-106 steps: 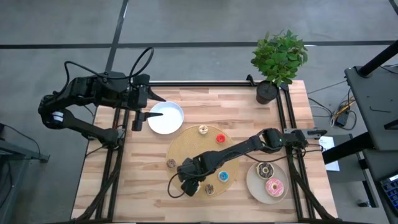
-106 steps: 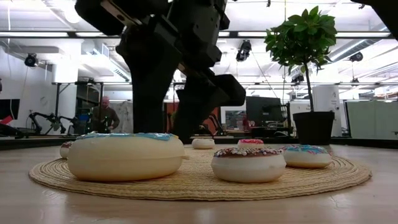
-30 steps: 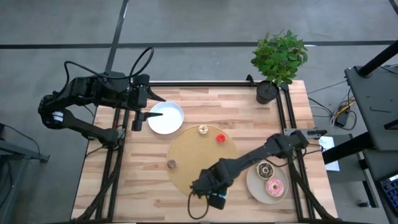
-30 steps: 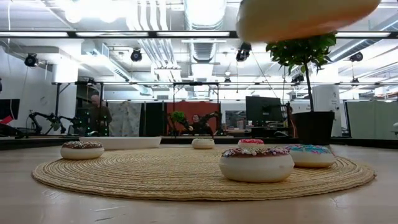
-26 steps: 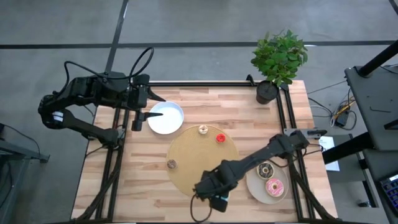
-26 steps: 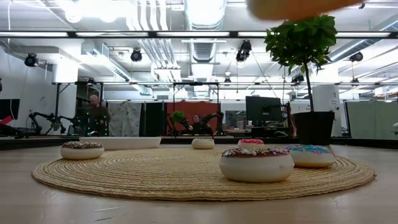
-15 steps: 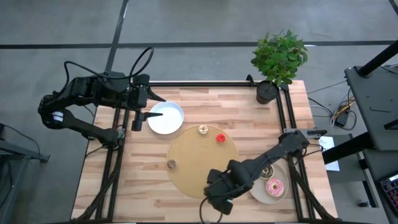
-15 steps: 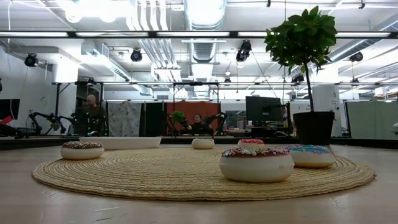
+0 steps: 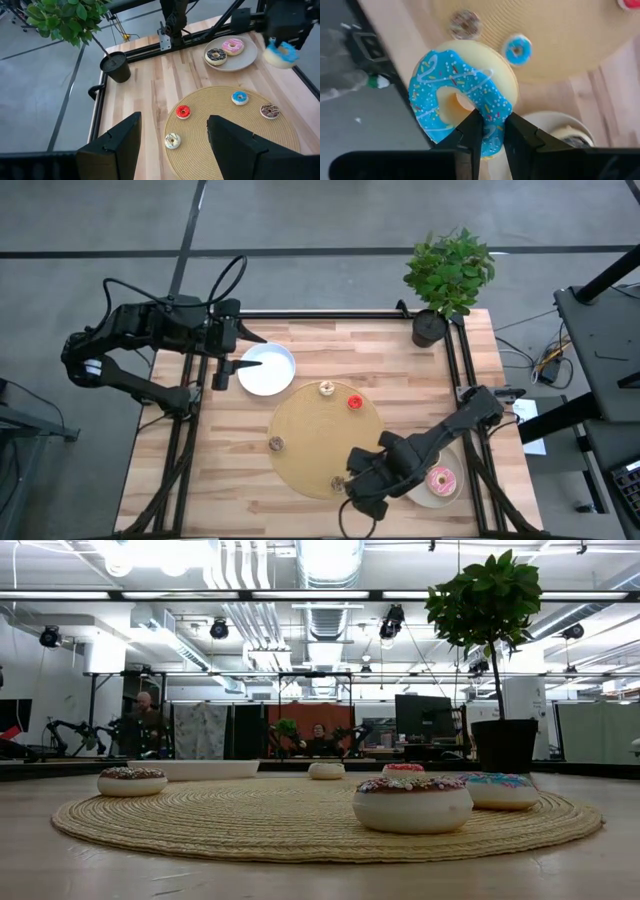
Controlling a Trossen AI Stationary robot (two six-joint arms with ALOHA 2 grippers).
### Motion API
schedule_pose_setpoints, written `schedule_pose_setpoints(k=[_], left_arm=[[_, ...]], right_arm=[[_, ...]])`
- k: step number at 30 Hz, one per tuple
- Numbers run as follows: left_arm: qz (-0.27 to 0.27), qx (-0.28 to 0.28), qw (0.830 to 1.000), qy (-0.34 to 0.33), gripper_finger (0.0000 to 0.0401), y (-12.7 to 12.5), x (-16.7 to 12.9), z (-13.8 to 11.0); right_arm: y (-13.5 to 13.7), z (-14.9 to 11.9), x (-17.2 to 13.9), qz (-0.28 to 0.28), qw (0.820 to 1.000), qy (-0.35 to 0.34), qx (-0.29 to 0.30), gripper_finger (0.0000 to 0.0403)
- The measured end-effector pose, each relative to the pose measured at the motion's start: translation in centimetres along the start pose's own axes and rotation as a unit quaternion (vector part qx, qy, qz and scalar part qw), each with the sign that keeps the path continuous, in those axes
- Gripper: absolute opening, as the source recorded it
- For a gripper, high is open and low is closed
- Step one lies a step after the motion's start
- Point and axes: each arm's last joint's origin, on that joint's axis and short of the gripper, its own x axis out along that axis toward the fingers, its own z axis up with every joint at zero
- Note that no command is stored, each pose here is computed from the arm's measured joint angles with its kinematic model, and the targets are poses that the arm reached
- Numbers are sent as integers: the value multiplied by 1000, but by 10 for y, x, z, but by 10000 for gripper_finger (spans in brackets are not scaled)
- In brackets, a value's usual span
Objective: Pick & Place donuts
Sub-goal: Put the large blue donut into the gray plate
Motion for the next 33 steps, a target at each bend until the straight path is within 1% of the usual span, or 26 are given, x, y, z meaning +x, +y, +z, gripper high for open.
schedule_pose_setpoints(k=[5,8,13,21,28,33], left_arm=[[0,-1,1000,0,199,0,0,0],[0,-1,1000,0,199,0,0,0],[0,-2,1000,0,199,0,0,0],[0,-10,1000,0,199,0,0,0],[-1,-10,1000,0,199,0,0,0],[-1,-11,1000,0,199,0,0,0]], right_arm=[[-21,-18,3,-29,999,18,22,61],[-35,-30,3,-36,999,21,34,61],[-54,-52,4,-18,999,14,26,61],[-79,-84,19,9,1000,6,5,61],[-94,-104,41,18,1000,6,8,61],[-96,-116,58,31,999,7,-6,59]])
